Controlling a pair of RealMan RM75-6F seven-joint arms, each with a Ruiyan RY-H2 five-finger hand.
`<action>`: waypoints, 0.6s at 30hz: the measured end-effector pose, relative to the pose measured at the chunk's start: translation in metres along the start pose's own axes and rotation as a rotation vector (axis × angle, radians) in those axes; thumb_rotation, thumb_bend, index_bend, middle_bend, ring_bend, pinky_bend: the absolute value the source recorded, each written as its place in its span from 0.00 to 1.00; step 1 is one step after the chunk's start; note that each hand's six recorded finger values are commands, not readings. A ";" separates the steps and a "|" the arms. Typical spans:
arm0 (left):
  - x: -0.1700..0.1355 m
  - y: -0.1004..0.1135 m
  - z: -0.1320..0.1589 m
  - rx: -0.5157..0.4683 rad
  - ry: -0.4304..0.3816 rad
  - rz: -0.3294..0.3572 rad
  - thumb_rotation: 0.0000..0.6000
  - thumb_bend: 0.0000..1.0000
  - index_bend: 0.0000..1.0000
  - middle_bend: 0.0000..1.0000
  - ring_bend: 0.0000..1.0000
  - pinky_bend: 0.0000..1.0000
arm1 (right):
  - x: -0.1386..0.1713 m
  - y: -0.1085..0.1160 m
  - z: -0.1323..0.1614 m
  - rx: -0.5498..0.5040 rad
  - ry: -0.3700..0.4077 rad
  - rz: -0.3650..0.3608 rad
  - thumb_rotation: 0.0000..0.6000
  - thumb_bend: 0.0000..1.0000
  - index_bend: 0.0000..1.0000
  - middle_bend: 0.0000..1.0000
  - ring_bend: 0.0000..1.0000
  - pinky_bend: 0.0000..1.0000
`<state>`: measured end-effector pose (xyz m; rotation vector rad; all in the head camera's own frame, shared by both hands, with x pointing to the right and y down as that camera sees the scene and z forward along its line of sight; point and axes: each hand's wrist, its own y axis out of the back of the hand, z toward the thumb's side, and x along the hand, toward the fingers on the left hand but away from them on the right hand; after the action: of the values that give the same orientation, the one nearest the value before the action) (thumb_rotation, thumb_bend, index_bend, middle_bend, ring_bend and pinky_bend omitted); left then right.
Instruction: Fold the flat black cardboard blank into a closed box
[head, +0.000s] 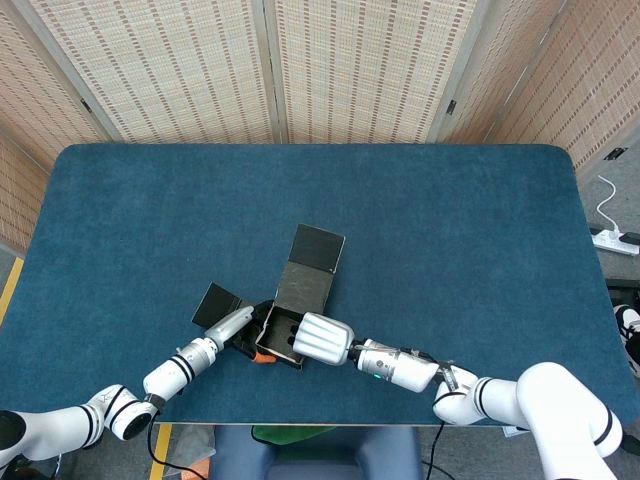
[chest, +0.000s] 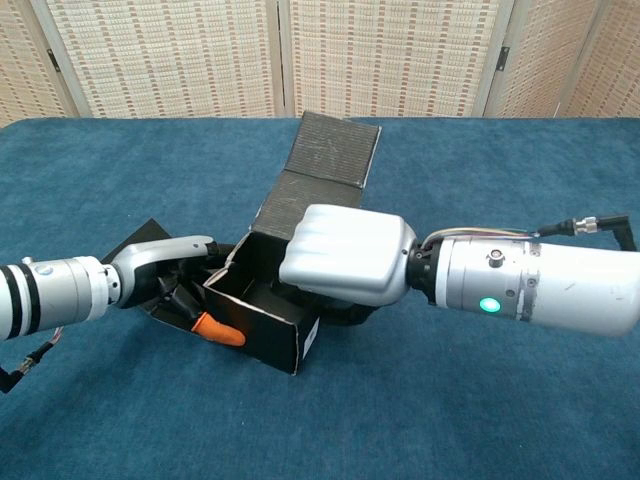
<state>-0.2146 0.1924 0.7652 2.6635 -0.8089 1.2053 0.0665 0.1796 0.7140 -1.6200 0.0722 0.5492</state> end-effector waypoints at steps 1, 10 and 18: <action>0.000 0.000 0.000 -0.002 -0.001 0.002 1.00 0.20 0.33 0.31 0.58 0.77 | 0.000 0.001 -0.002 0.003 0.001 -0.001 1.00 0.42 1.00 1.00 0.87 1.00; 0.001 0.002 0.001 0.002 0.000 0.024 1.00 0.20 0.34 0.32 0.59 0.77 | 0.006 0.009 -0.008 0.075 0.017 -0.038 1.00 0.23 0.63 0.61 0.79 1.00; 0.000 0.003 0.003 0.037 -0.003 0.052 1.00 0.20 0.25 0.19 0.58 0.75 | 0.015 0.011 -0.012 0.079 -0.010 -0.077 1.00 0.00 0.00 0.06 0.72 1.00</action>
<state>-0.2133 0.1890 0.7629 2.6898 -0.8697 1.2399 0.0797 0.1710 0.6981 -1.5364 0.0240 0.4892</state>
